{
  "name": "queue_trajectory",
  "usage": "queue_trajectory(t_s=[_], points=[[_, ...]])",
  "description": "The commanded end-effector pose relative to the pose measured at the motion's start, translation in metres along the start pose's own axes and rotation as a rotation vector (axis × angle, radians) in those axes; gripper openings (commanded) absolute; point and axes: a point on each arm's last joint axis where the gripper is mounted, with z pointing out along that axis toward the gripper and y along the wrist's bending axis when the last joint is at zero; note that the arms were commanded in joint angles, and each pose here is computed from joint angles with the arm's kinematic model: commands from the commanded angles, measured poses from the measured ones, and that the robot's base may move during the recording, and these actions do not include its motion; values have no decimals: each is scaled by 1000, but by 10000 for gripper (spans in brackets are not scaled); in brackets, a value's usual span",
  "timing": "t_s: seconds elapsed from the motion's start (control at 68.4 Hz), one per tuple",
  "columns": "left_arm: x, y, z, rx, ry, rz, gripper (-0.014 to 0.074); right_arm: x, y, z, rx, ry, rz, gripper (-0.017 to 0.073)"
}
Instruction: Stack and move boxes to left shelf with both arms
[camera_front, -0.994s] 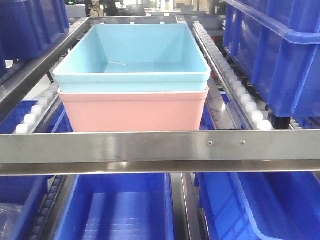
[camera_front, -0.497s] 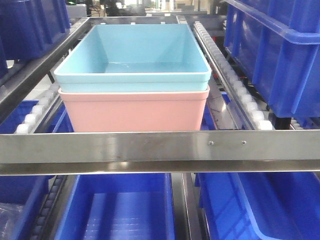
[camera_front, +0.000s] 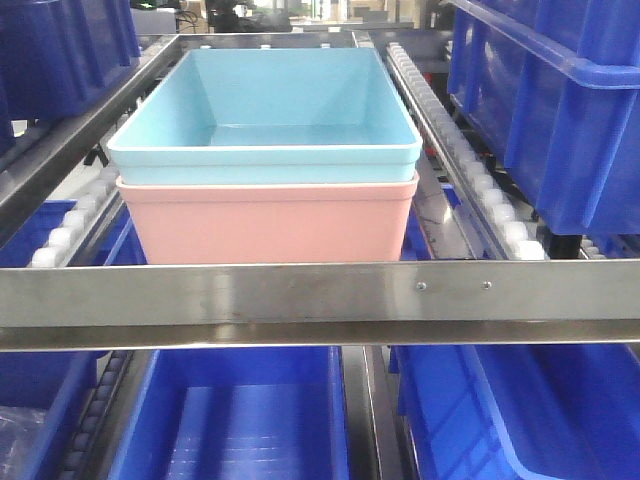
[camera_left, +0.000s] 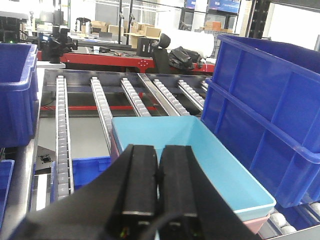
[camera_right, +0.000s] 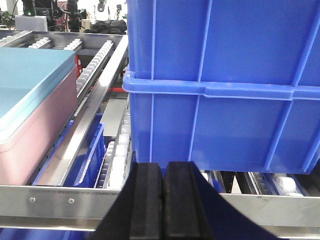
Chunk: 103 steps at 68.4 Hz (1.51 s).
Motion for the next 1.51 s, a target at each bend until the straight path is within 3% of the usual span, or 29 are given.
queue_trajectory(t_s=[0.0, 0.205, 0.307, 0.38, 0.424, 0.482, 0.585, 0.687, 0.921, 1.125, 1.491], points=[[-15, -5, 0, 54, -91, -4, -12, -9, 0, -1, 0, -97, -16, 56], [-13, -5, 0, 53, -84, -4, -12, -9, 0, -1, 0, -97, -16, 56], [-11, -3, -1, 23, -77, 76, -12, -9, 0, -1, 0, -97, -16, 56], [-10, 2, -4, -37, -65, 103, -12, -9, 0, -1, 0, -97, -16, 56], [-9, 6, -8, -90, -54, 156, -12, -9, 0, -1, 0, -97, -16, 56], [-8, 11, -13, -158, -59, 189, -12, -9, 0, -1, 0, -97, -16, 56], [4, 16, -21, -245, -92, 145, -12, -9, 0, -1, 0, -97, -16, 56], [32, 22, -26, -300, -133, 156, -12, -9, 0, -1, 0, -97, -16, 56], [93, 27, -40, -319, -120, 89, -12, -9, 0, -1, 0, -97, -16, 56], [127, 29, -50, -320, -114, 84, -12, -9, 0, -1, 0, -97, -16, 56], [128, 29, -50, -320, -108, 83, -12, -9, 0, -1, 0, -97, -16, 56]])
